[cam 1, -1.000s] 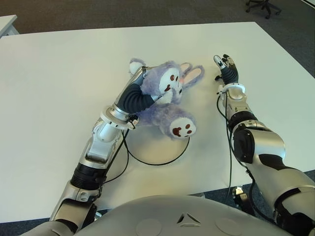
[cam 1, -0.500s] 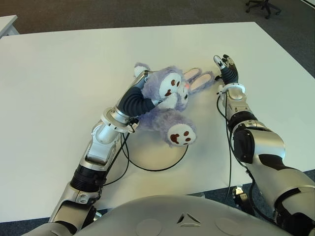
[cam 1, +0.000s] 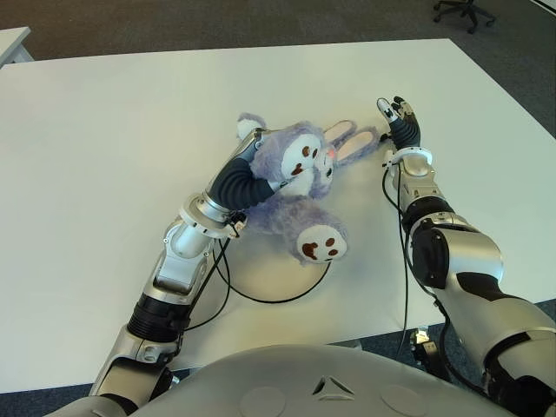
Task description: Put the doll into the plate.
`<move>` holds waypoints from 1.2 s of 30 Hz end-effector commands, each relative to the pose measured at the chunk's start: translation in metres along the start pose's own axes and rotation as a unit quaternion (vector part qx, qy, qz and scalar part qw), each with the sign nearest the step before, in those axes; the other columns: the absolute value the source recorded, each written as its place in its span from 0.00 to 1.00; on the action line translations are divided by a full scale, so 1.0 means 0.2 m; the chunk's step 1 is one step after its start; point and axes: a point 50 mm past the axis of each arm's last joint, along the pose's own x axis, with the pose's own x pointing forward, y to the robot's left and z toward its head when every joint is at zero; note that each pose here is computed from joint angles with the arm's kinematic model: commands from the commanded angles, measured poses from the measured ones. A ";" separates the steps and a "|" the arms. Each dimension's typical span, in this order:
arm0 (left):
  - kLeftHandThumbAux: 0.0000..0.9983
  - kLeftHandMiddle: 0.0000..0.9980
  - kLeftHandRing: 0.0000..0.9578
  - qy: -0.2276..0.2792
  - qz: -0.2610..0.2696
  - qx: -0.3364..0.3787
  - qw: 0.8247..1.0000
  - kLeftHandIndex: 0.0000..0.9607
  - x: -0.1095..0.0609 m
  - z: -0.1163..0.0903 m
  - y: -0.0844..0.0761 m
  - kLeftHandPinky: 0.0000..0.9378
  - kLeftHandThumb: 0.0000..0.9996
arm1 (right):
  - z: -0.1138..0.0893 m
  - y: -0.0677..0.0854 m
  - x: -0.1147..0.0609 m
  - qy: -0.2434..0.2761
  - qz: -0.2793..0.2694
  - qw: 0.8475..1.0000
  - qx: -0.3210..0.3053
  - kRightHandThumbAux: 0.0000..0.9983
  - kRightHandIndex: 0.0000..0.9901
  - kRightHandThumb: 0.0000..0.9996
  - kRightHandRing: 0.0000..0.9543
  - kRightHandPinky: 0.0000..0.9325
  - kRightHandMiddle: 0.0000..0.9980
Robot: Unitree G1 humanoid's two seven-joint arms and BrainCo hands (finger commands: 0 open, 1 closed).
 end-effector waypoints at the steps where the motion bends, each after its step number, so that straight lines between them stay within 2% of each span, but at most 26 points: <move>1: 0.69 0.81 0.86 0.010 0.003 0.002 1.000 0.46 -0.02 -0.02 -0.01 0.88 0.75 | -0.25 0.03 -0.09 0.100 0.010 0.995 0.003 0.42 0.00 0.00 0.00 0.00 0.00; 15: 0.69 0.81 0.86 0.001 0.018 -0.015 1.000 0.46 -0.01 -0.02 -0.02 0.88 0.75 | -0.25 0.03 -0.09 0.101 0.009 0.995 0.000 0.44 0.00 0.00 0.00 0.00 0.00; 24: 0.69 0.81 0.86 -0.024 0.031 -0.079 0.996 0.46 0.01 -0.02 -0.02 0.89 0.75 | -0.25 0.03 -0.09 0.102 0.006 0.995 -0.002 0.44 0.00 0.00 0.00 0.00 0.00; 36: 0.69 0.81 0.86 -0.036 0.043 -0.078 0.995 0.46 0.01 -0.03 -0.02 0.89 0.75 | -0.25 0.02 -0.09 0.103 0.004 0.995 -0.005 0.44 0.00 0.00 0.00 0.00 0.00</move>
